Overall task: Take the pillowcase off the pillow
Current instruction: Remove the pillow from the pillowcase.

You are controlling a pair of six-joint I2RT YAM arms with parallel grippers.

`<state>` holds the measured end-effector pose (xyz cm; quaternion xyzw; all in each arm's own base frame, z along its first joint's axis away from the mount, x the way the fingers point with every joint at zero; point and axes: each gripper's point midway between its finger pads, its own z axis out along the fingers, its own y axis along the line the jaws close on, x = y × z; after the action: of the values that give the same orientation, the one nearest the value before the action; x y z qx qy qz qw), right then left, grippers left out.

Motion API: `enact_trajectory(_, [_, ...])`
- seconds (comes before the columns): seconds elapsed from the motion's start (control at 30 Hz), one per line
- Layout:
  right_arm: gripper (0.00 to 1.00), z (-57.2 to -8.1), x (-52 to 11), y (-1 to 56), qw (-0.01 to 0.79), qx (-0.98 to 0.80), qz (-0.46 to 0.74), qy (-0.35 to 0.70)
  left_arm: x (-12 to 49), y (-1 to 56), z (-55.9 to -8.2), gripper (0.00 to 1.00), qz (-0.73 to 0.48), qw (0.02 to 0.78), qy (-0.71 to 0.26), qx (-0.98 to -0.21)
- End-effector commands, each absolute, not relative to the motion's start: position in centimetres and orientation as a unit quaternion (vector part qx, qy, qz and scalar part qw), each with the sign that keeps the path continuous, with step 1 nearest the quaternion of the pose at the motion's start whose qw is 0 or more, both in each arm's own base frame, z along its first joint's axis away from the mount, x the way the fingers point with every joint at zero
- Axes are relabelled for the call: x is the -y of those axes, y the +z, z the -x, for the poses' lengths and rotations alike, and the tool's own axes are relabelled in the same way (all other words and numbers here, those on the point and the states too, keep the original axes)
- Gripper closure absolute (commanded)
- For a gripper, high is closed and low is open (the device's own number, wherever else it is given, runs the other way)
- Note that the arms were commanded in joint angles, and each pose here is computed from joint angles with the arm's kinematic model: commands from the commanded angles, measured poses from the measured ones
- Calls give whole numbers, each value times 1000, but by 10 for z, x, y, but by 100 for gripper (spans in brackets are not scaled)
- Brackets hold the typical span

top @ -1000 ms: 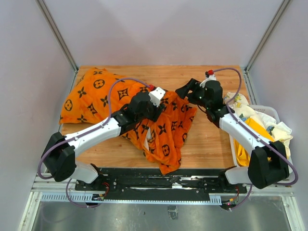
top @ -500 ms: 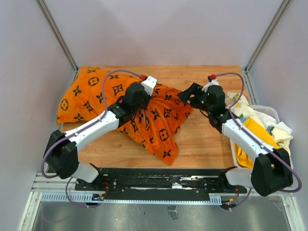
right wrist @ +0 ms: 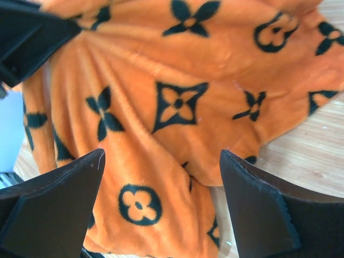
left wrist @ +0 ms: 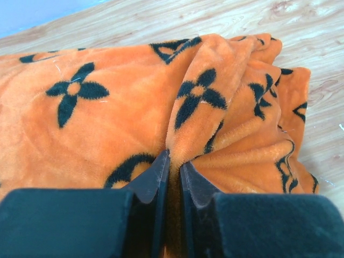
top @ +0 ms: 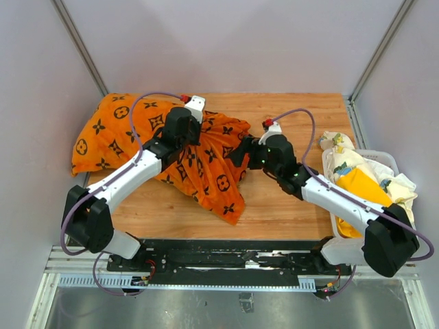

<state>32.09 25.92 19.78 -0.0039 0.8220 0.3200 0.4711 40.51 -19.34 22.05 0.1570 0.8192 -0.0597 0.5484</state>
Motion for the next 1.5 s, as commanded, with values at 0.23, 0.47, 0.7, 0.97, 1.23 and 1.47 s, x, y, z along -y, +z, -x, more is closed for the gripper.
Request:
enact_trajectory(0.23, [8,-311,-338,211,489,-799,103,334,194,244,-413,82,-137,563,-99,-809])
enact_trajectory(0.47, [15,-321,-359,201,474,-817,126,303,194,253,-407,80,-135,570,-113,-802])
enact_trajectory(0.7, [39,-323,-339,156,445,-858,129,224,186,253,-405,79,-127,571,-115,-803])
enact_trajectory(0.97, [88,-316,-300,120,424,-883,130,157,188,247,-402,67,-121,565,-126,-806])
enact_trajectory(1.23, [99,-316,-256,105,406,-897,89,150,183,240,-403,61,-119,559,-118,-812])
enact_trajectory(1.47, [99,-310,-224,93,397,-906,48,137,167,231,-406,61,-106,552,-104,-820])
